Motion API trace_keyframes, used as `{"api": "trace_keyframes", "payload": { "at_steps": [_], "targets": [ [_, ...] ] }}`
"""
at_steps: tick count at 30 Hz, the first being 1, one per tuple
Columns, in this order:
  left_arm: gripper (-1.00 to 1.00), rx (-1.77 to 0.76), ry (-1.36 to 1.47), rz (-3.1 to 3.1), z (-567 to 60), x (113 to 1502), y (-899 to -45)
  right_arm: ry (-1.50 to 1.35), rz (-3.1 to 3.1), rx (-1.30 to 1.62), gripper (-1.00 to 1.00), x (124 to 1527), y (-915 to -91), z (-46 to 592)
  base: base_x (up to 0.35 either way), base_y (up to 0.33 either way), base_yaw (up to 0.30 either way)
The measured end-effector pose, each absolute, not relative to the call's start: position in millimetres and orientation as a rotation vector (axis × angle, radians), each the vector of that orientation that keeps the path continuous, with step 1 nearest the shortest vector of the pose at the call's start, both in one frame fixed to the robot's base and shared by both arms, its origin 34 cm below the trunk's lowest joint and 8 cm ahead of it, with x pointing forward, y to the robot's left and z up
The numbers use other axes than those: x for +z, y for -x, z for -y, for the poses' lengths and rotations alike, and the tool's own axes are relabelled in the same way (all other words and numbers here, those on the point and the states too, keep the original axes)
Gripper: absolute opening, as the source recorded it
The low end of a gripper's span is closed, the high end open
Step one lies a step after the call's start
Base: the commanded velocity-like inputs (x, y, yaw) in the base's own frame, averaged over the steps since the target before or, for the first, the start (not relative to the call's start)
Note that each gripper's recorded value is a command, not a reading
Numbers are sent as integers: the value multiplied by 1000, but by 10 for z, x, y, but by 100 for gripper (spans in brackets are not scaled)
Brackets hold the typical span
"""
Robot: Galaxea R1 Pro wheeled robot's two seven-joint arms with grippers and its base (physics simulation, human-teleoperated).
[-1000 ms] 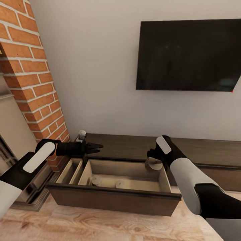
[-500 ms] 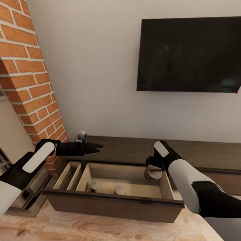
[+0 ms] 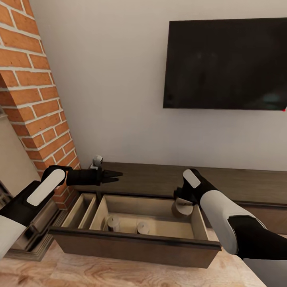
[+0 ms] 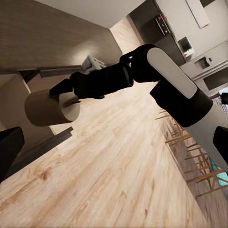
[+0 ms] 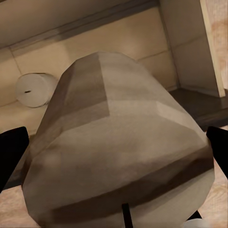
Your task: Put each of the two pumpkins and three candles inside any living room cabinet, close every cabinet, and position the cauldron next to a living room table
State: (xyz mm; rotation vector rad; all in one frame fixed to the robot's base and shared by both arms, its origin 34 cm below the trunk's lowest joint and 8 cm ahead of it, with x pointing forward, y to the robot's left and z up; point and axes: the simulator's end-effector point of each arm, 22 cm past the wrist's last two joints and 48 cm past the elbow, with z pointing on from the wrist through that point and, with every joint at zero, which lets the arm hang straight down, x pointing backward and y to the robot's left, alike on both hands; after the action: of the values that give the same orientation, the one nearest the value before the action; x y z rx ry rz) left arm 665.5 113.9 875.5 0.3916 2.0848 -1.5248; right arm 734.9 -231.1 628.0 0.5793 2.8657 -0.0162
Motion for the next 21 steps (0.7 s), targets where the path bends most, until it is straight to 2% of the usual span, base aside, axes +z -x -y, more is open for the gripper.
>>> {"api": "trace_keyframes", "payload": {
  "at_steps": [21],
  "targets": [
    [100, -1524, -415, -2072, -1115, 8371, -6541, -569, -2881, 29, -100, 5770, -7234, 2235, 0, 0, 0]
  ]
}}
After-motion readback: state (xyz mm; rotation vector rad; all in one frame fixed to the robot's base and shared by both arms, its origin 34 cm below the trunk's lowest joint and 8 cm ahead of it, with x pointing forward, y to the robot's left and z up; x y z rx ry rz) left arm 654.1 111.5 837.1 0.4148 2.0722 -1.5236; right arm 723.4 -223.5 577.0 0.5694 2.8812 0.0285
